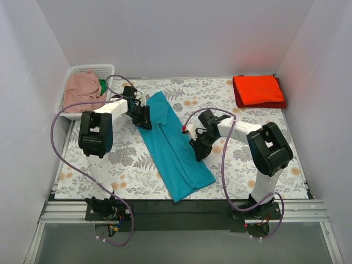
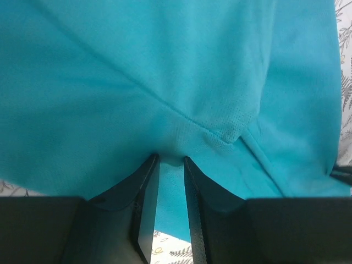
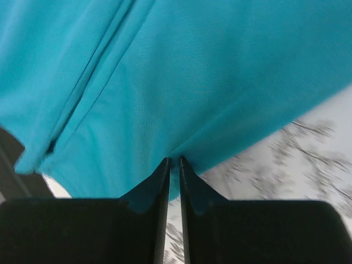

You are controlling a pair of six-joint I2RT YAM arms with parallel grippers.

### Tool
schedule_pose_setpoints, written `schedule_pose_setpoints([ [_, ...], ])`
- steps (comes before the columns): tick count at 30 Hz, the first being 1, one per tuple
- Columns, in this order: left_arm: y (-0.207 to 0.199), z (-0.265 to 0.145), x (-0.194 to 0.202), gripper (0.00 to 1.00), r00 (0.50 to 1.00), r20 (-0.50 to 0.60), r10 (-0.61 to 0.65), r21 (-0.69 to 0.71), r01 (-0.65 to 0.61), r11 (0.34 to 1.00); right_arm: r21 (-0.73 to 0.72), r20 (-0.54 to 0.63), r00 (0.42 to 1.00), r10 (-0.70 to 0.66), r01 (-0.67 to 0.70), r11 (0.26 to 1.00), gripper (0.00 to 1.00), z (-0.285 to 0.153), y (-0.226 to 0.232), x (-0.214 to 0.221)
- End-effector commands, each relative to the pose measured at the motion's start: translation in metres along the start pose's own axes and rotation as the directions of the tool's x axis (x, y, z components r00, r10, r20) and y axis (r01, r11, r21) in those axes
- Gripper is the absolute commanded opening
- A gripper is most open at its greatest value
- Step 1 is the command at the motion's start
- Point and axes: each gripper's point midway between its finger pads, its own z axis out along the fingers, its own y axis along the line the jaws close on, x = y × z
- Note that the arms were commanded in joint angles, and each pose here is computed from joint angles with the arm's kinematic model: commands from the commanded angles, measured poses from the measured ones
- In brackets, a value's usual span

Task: Fold and stack the t-shirts
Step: Fold the tshirt

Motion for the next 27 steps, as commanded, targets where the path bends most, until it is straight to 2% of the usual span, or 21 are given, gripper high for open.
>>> schedule_pose_setpoints([
  [1, -0.002, 0.050, -0.015, 0.25, 0.993, -0.033, 0.116, -0.035, -0.117, 0.993, -0.134, -0.041, 0.998, -0.055, 0.049, 0.990, 0.18, 0.037, 0.055, 0.015],
  [4, -0.031, 0.064, -0.057, 0.29, 0.978, -0.032, 0.207, -0.016, -0.207, 0.978, -0.186, -0.018, 0.995, -0.103, 0.098, 0.978, 0.20, 0.039, 0.081, 0.002],
  [7, -0.060, 0.020, -0.097, 0.37, 0.973, 0.069, 0.222, 0.023, -0.224, 0.974, -0.098, 0.093, 0.993, -0.079, 0.088, 0.991, 0.26, 0.001, 0.055, -0.035],
  [9, -0.071, -0.023, -0.096, 0.42, 0.966, 0.151, 0.210, 0.048, -0.219, 0.975, -0.054, 0.196, 0.980, -0.032, 0.044, 0.998, 0.29, -0.034, 0.034, -0.059],
  [10, -0.069, -0.026, -0.097, 0.42, 0.969, 0.154, 0.193, 0.065, -0.205, 0.977, -0.051, 0.210, 0.977, -0.034, 0.046, 0.998, 0.29, -0.038, 0.034, -0.066],
  [11, -0.082, -0.055, -0.107, 0.44, 0.950, 0.235, 0.208, 0.078, -0.232, 0.970, -0.023, 0.241, 0.970, -0.003, 0.009, 1.000, 0.32, -0.050, 0.018, -0.070],
  [12, -0.077, -0.052, -0.089, 0.44, 0.963, 0.203, 0.179, 0.102, -0.203, 0.974, 0.001, 0.259, 0.966, 0.004, -0.005, 1.000, 0.33, -0.058, 0.010, -0.077],
  [16, -0.090, -0.073, -0.062, 0.44, 0.958, 0.223, 0.178, 0.168, -0.217, 0.961, 0.076, 0.325, 0.945, 0.024, -0.051, 0.996, 0.39, -0.082, -0.020, -0.110],
  [18, -0.093, -0.077, -0.051, 0.44, 0.957, 0.226, 0.180, 0.186, -0.224, 0.957, 0.070, 0.326, 0.943, 0.062, -0.090, 0.993, 0.40, -0.075, -0.035, -0.116],
  [24, -0.089, -0.054, -0.016, 0.41, 0.982, 0.140, 0.127, 0.265, -0.160, 0.951, 0.048, 0.358, 0.920, 0.161, -0.191, 0.980, 0.40, -0.057, -0.079, -0.145],
  [27, -0.085, -0.039, 0.004, 0.40, 0.992, 0.091, 0.090, 0.294, -0.113, 0.949, 0.065, 0.361, 0.900, 0.242, -0.284, 0.957, 0.35, -0.037, -0.121, -0.145],
])
